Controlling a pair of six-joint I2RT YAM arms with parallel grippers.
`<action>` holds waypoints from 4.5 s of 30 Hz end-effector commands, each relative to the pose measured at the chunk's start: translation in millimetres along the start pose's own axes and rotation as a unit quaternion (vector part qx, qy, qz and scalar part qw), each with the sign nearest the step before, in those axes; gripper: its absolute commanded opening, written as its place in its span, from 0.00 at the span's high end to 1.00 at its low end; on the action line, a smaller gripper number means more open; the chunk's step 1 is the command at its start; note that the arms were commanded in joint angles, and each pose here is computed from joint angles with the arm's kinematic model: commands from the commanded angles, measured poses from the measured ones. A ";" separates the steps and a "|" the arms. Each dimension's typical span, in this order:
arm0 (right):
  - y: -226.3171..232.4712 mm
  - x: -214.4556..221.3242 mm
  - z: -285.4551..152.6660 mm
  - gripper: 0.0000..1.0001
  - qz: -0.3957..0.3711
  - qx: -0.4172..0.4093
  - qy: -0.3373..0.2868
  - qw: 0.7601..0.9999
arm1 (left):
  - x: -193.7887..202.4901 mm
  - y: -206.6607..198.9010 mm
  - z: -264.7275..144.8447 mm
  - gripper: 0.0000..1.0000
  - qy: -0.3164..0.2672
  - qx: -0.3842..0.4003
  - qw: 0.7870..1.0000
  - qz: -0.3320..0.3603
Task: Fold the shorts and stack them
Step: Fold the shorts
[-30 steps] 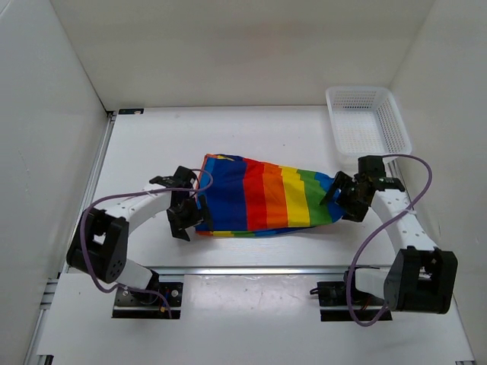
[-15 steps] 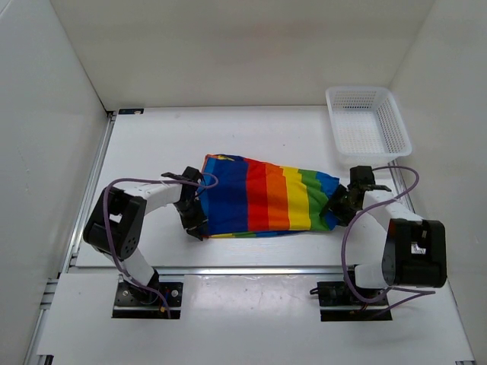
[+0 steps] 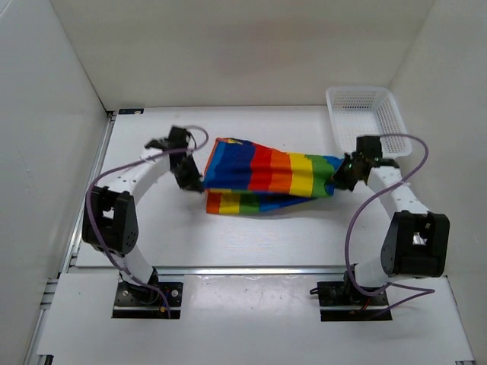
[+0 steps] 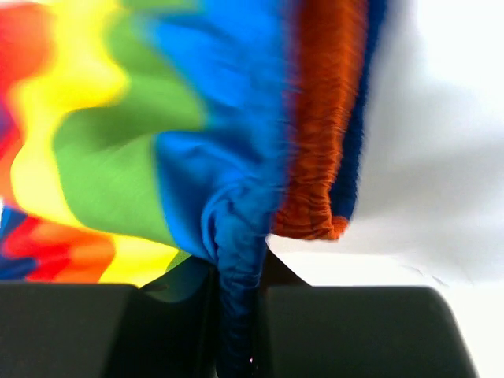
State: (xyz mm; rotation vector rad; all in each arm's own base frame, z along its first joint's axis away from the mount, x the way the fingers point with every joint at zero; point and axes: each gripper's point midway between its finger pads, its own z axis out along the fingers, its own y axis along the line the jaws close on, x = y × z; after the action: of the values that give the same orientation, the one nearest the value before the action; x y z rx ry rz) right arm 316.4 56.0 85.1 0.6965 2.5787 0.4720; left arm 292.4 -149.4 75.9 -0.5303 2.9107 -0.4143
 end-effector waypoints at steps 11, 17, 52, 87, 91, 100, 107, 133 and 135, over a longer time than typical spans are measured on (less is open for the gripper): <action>155.0 -131.4 -105.2 1.00 -0.069 -0.136 -0.145 0.978 | -165.2 -34.0 -186.8 0.90 -0.245 0.088 0.965 0.013; 97.4 -84.9 -73.3 1.00 -0.034 -0.063 -0.107 0.992 | -116.5 -35.0 -117.7 0.90 -0.159 0.079 0.984 0.031; -2.1 19.8 -43.3 1.00 -0.043 0.028 -0.032 0.998 | -39.2 -48.6 74.8 0.09 -0.005 0.002 0.996 0.086; 8.8 110.7 -48.3 0.76 -0.096 -0.013 0.063 0.993 | 44.5 66.7 -45.7 0.76 -0.070 -0.005 0.997 -0.033; -4.8 122.1 -48.5 0.41 -0.061 0.008 0.069 0.996 | 59.5 59.2 -40.3 0.10 -0.034 0.010 0.999 -0.030; -25.7 145.1 -61.0 0.39 -0.019 0.012 0.065 0.998 | 103.9 84.9 -40.3 0.15 0.008 -0.019 0.995 -0.100; -24.7 154.3 -55.3 0.54 -0.014 -0.006 0.078 0.997 | 141.4 98.9 -11.2 0.35 0.062 -0.025 0.989 -0.135; -5.6 132.2 -70.4 0.88 -0.034 -0.019 0.053 0.998 | 119.4 109.2 0.2 0.90 -0.001 -0.184 0.975 -0.123; -4.5 128.3 -77.0 0.97 -0.039 -0.017 0.045 0.998 | 109.9 104.1 -20.2 0.90 -0.028 -0.182 0.977 -0.109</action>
State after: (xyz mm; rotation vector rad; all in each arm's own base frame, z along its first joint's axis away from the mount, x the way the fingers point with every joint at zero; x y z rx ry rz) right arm 166.6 105.5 86.4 0.6138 2.7168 0.5270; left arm 137.0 -97.7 20.8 -0.9608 2.9915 0.1010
